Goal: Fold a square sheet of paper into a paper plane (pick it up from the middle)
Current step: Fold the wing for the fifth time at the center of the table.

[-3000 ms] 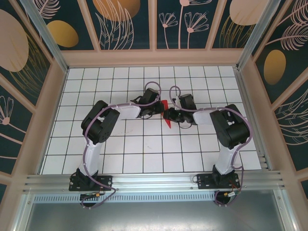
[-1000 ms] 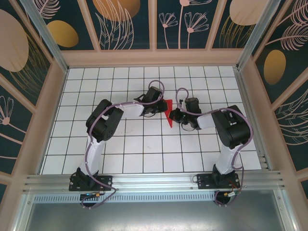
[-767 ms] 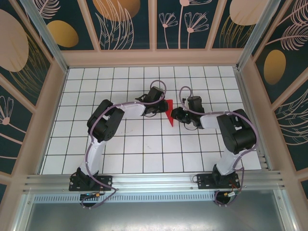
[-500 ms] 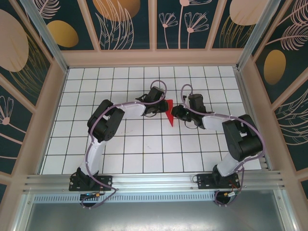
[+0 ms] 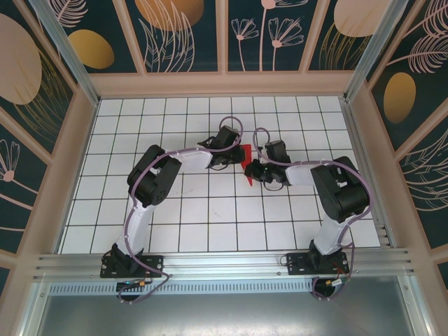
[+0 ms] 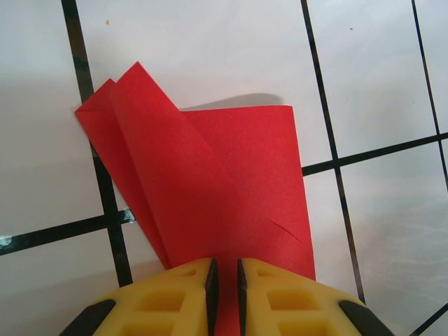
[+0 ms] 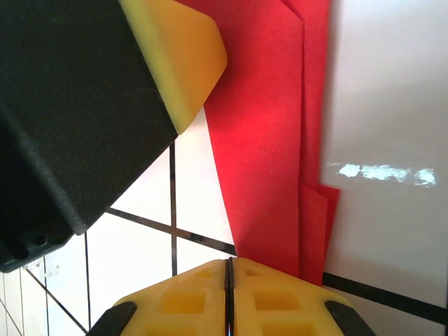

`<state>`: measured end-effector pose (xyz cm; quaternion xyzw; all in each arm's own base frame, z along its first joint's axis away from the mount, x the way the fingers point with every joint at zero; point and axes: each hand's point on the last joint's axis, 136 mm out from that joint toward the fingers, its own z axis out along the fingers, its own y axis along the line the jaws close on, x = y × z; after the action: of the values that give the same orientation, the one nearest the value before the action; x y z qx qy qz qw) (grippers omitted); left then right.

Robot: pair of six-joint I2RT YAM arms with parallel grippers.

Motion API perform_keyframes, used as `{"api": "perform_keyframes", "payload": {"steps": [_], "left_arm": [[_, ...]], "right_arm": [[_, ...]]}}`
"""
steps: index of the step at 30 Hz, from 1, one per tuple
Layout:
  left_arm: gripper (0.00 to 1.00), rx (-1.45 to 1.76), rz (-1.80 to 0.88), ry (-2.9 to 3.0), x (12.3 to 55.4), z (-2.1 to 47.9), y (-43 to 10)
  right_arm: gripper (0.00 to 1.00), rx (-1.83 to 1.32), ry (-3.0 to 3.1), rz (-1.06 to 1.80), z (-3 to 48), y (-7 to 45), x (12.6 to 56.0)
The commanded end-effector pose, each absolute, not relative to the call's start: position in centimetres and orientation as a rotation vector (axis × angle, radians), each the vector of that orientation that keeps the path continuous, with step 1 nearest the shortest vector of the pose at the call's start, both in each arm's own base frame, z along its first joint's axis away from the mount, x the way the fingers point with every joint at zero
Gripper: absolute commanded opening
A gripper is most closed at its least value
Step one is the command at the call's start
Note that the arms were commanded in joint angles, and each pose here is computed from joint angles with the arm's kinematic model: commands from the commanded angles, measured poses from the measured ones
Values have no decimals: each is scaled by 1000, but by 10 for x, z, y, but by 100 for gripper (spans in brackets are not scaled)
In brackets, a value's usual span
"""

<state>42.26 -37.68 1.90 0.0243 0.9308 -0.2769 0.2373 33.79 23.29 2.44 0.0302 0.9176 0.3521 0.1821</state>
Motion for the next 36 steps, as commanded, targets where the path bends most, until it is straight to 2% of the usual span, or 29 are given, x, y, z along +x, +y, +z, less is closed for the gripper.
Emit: {"api": "perform_keyframes", "payload": {"steps": [1,16,20,23,30,36], "left_arm": [[21,73,-624,2686,405,-26,-360],[21,66,-594,2691,408,-29,-358],[21,66,-592,2692,407,-30,-358],[21,61,-591,2692,408,-30,-357],[21,58,-605,2685,407,-28,-359],[21,56,-616,2679,408,-25,-360]], "right_arm": [[12,108,2681,941,3,220,321],[12,35,2898,1048,-17,209,242],[12,13,2918,1020,-11,203,232],[12,-14,2860,1018,5,204,241],[13,-16,2599,1068,60,223,295],[12,6,2576,1038,52,232,326]]}}
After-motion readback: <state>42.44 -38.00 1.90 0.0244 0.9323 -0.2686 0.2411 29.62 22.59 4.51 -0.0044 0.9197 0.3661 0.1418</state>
